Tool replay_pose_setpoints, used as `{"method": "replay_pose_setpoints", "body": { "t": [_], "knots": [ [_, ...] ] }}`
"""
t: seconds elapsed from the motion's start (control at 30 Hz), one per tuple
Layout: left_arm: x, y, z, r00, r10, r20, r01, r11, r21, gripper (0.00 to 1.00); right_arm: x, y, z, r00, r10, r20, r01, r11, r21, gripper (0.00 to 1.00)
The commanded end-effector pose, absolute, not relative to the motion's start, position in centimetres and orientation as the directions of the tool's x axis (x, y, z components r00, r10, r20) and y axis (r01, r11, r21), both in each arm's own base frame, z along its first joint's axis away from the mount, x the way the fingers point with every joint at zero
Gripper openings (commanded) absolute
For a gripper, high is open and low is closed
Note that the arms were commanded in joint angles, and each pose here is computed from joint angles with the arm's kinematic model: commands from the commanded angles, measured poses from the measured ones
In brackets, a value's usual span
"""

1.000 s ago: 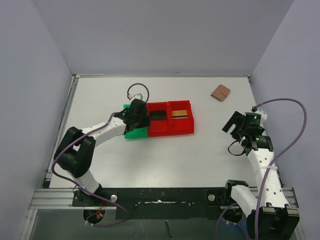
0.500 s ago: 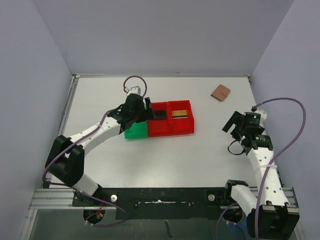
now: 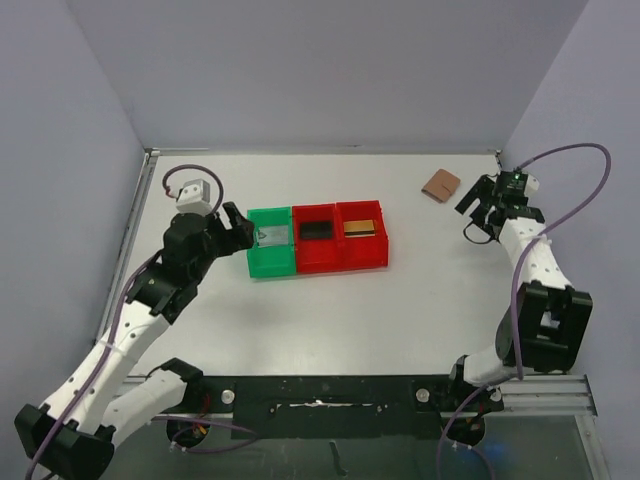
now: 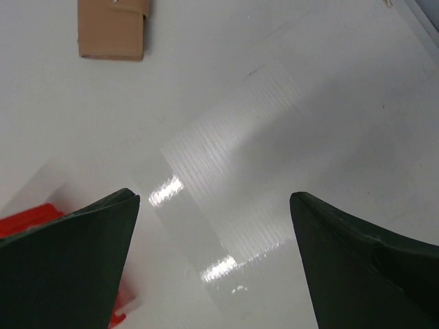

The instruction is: Take the credit cards out of the card holder

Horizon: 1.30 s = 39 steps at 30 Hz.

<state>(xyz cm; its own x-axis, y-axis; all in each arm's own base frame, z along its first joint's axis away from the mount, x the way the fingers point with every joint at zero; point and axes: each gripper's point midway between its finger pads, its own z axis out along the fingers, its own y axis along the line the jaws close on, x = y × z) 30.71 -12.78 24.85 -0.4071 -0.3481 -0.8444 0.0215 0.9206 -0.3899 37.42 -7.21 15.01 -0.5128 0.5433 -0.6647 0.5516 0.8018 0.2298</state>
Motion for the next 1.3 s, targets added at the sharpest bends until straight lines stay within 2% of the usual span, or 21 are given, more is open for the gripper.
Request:
{"method": "replay_pose_setpoints", "body": {
  "t": [0.0, 0.1, 0.17, 0.33, 0.47, 0.67, 0.83, 0.93, 1.17, 1.27],
  "knots": [
    [28.4, -10.7, 24.7, -0.355, -0.257, -0.899, 0.074, 0.951, -0.301, 0.77, 43.5, -9.5, 15.3, -0.433, 0.627, -0.647, 0.563, 0.749, 0.350, 0.98],
    [27.6, -10.8, 24.1, -0.323, -0.256, -0.911, 0.120, 0.944, -0.308, 0.77, 47.5, -10.1, 15.2, -0.450, 0.634, -0.628, 0.541, 0.754, 0.374, 0.99],
    [27.5, -10.4, 23.6, -0.319, -0.284, -0.904, 0.091, 0.940, -0.328, 0.78, 49.8, -10.3, 14.6, -0.458, 0.635, -0.622, 0.531, 0.757, 0.381, 0.99],
    [28.0, -11.2, 20.3, -0.440, -0.281, -0.853, 0.046, 0.942, -0.334, 0.78, 54.6, -11.0, 12.4, -0.476, 0.633, -0.611, 0.542, 0.758, 0.363, 0.99],
    [28.2, -11.8, 18.4, -0.519, -0.240, -0.820, 0.055, 0.948, -0.312, 0.78, 57.8, -10.6, 11.2, -0.501, 0.628, -0.596, 0.528, 0.767, 0.365, 0.93],
    [27.9, -10.5, 18.1, -0.531, -0.225, -0.817, 0.040, 0.957, -0.289, 0.78, 60.6, -8.6, 8.5, -0.566, 0.557, -0.607, 0.463, 0.825, 0.325, 0.86],
    [27.7, -9.9, 18.7, -0.486, -0.264, -0.833, 0.020, 0.949, -0.313, 0.78, 60.5, -7.3, 5.7, -0.625, 0.499, -0.601, 0.449, 0.859, 0.246, 0.81],
    [27.6, -9.9, 18.7, -0.483, -0.272, -0.832, 0.019, 0.947, -0.320, 0.78, 59.2, -7.2, 3.9, -0.660, 0.475, -0.582, 0.461, 0.868, 0.186, 0.72],
    [27.6, -9.5, 18.2, -0.499, -0.268, -0.824, -0.011, 0.953, -0.303, 0.78, 53.2, -7.1, 1.7, -0.710, 0.451, -0.541, 0.488, 0.869, 0.083, 0.51],
    [27.5, -9.3, 18.1, -0.501, -0.266, -0.824, -0.020, 0.955, -0.296, 0.78, 50.4, -6.2, 1.3, -0.723, 0.445, -0.529, 0.467, 0.878, 0.101, 0.48]
  ]
}}
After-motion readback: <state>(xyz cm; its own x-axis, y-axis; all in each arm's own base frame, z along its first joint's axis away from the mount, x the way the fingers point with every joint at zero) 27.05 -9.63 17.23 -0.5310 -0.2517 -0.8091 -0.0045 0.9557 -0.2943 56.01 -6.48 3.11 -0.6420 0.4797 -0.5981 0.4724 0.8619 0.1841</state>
